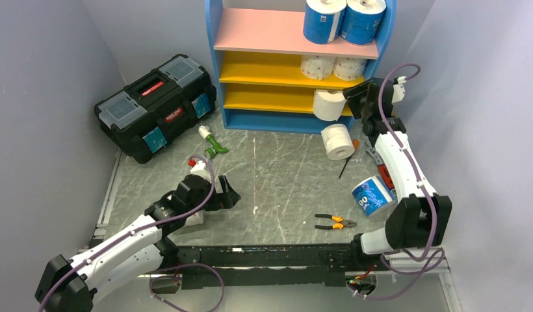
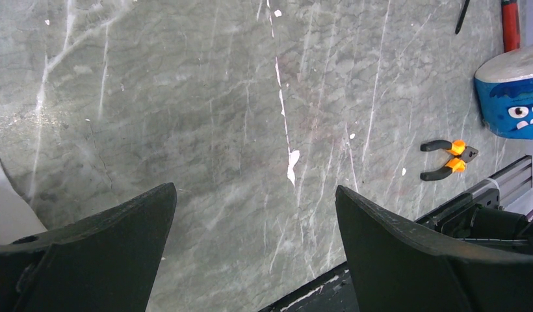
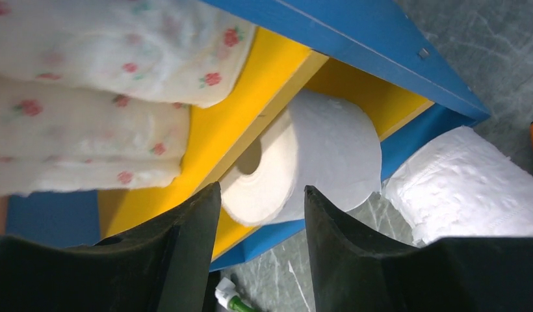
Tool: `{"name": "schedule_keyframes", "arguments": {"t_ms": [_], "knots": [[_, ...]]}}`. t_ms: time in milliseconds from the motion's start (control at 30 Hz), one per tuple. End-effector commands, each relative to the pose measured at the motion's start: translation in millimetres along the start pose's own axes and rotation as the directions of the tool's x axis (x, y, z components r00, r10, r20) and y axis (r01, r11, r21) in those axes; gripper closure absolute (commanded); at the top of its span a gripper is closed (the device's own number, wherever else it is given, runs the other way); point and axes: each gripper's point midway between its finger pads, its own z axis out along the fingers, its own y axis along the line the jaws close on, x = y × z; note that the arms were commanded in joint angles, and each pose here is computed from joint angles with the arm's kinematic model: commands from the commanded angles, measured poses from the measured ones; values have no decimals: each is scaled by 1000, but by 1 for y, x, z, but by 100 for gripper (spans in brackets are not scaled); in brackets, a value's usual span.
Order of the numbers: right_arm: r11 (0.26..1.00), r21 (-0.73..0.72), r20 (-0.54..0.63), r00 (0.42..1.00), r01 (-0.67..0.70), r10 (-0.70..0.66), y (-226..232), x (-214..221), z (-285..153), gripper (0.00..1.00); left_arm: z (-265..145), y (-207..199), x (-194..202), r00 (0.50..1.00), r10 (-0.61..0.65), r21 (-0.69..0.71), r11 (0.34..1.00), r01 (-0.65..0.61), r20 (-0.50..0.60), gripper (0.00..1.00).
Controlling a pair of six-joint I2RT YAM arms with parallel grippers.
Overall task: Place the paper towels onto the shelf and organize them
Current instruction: Place the paper towel on the shelf.
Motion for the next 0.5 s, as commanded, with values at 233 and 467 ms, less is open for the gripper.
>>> {"name": "schedule_keyframes", "arguments": {"t_ms": [233, 467], "knots": [[936, -127, 95, 944, 327, -317, -6, 23, -51, 59, -2, -10, -5, 1000, -16, 43, 999, 16, 18, 1], [825, -83, 216, 818, 559, -533, -23, 74, -59, 76, -4, -10, -4, 1000, -11, 49, 999, 10, 19, 1]]}}
